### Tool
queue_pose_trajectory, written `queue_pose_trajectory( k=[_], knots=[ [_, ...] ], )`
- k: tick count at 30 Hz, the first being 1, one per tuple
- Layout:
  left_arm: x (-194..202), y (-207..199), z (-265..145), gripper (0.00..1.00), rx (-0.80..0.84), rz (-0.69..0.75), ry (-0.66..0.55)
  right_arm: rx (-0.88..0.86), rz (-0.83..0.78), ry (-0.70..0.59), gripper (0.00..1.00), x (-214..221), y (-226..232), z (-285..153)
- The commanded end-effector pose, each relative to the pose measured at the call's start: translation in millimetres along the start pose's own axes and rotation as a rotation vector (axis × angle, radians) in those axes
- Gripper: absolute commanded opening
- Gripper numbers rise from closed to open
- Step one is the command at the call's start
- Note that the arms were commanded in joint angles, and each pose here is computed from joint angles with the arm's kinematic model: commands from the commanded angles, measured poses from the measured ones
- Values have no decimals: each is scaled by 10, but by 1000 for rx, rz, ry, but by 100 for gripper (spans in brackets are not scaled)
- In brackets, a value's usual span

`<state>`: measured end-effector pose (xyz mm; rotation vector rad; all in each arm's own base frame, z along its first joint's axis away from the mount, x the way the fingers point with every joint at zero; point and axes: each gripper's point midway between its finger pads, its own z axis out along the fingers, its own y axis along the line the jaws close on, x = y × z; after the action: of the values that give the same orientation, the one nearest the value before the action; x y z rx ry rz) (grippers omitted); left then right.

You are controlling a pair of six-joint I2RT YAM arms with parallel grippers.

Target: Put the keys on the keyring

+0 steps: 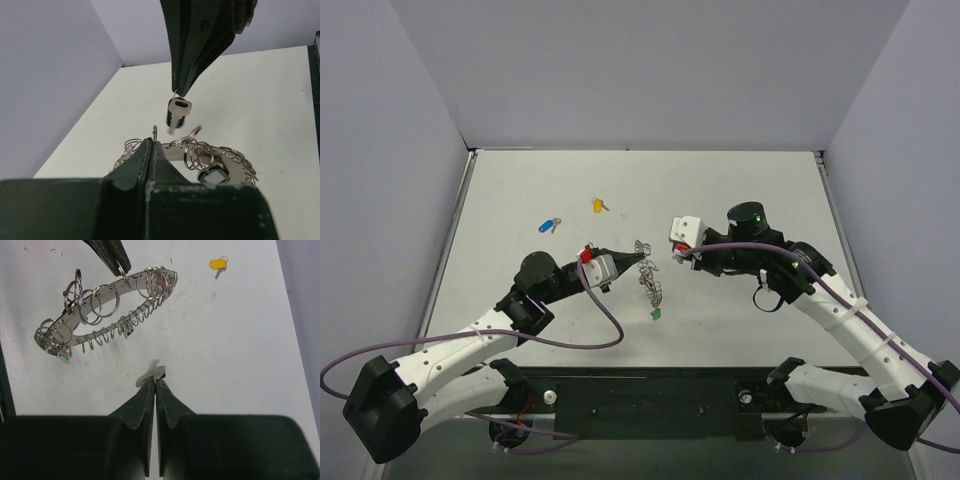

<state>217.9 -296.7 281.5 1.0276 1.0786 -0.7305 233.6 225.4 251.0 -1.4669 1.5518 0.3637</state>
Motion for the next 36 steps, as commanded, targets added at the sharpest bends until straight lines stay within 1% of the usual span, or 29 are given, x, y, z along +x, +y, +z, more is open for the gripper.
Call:
queue_pose_trajectory(
  k=[1,6,10,11,12,13,16,24,28,36],
  knots=[
    [-395,60,-12,0,-26,154,-152,-30,-94,-115,0,-301,-12,40],
    [-384,38,-5,0,-12,161,-147,-21,-232,-182,0,-380,19,4],
    [-346,54,-7,0,-17,177,-131,-69,-330,-180,0,-361,188,6],
    [-346,55,-7,0,-17,178,-131,-62,-340,-164,0,-324,184,25],
    [-346,56,-7,0,-17,181,-130,-56,-366,-176,0,-371,196,36],
    [-321,46,0,0,-13,178,-125,-37,-369,-164,0,-358,168,54],
    [-291,35,12,0,-8,181,-115,-9,-378,-180,0,-457,149,98],
    [-215,-59,44,0,28,200,-89,14,-362,-180,0,-431,120,201],
    [-208,-63,49,0,32,204,-88,22,-388,-167,0,-414,99,192],
    [-167,-74,63,0,39,204,-75,6,-436,-188,0,-475,159,186]
  ],
)
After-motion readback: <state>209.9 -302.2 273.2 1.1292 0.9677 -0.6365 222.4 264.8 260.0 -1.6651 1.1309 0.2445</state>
